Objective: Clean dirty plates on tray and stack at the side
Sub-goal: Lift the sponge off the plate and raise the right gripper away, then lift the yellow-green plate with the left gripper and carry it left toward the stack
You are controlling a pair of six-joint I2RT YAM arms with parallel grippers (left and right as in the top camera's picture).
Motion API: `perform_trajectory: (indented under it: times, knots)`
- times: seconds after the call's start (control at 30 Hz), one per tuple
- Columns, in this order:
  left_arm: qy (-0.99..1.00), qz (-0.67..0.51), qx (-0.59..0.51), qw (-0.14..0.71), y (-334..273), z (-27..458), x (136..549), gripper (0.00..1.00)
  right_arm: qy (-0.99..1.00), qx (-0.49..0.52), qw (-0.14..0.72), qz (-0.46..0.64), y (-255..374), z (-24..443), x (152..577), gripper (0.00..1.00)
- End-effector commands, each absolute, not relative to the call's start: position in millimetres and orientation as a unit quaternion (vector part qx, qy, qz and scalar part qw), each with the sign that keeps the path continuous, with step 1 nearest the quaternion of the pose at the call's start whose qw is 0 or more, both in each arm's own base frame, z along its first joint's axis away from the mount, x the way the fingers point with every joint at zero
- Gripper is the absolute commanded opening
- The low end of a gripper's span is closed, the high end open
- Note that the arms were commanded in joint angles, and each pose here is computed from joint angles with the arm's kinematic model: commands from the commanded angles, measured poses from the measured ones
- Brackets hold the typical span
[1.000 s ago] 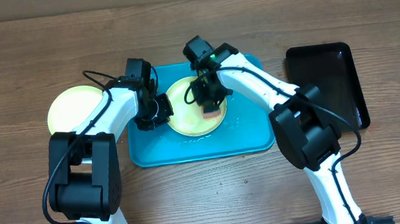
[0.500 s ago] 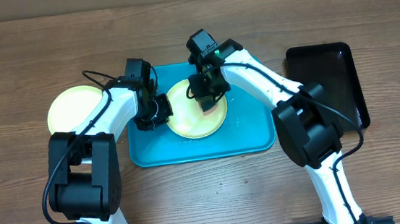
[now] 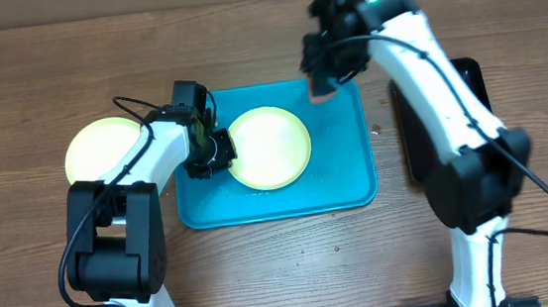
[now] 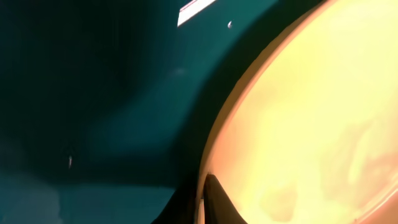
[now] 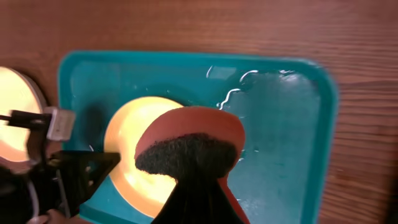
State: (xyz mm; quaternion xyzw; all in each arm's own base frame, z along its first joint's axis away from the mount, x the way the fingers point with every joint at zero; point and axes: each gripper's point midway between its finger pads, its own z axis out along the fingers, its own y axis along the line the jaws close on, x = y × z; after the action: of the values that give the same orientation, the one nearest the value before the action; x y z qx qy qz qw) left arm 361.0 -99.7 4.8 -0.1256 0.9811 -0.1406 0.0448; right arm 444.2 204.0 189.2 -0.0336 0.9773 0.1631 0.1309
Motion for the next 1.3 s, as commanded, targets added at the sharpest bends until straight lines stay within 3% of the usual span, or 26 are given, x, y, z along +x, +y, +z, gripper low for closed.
perform_trajectory:
  times: [0.0,0.33,0.63,0.83,1.27]
  knots:
    - [0.985,-0.129,-0.111,0.039,-99,-7,353,0.06,0.976,-0.030,0.140,0.167,196,203,443,0.04]
    - [0.988,-0.106,-0.082,0.077,-85,12,370,0.04,0.978,-0.030,0.129,0.161,189,201,439,0.04]
    - [0.971,-0.040,-0.050,0.232,-60,123,406,0.04,0.979,-0.028,0.127,0.155,187,199,438,0.08]
    - [0.958,0.033,-0.039,0.284,-47,163,398,0.04,0.980,-0.027,0.131,0.146,184,198,440,0.06]
    - [0.919,0.238,0.012,0.314,-62,187,370,0.04,0.980,-0.027,0.132,0.145,184,198,441,0.04]
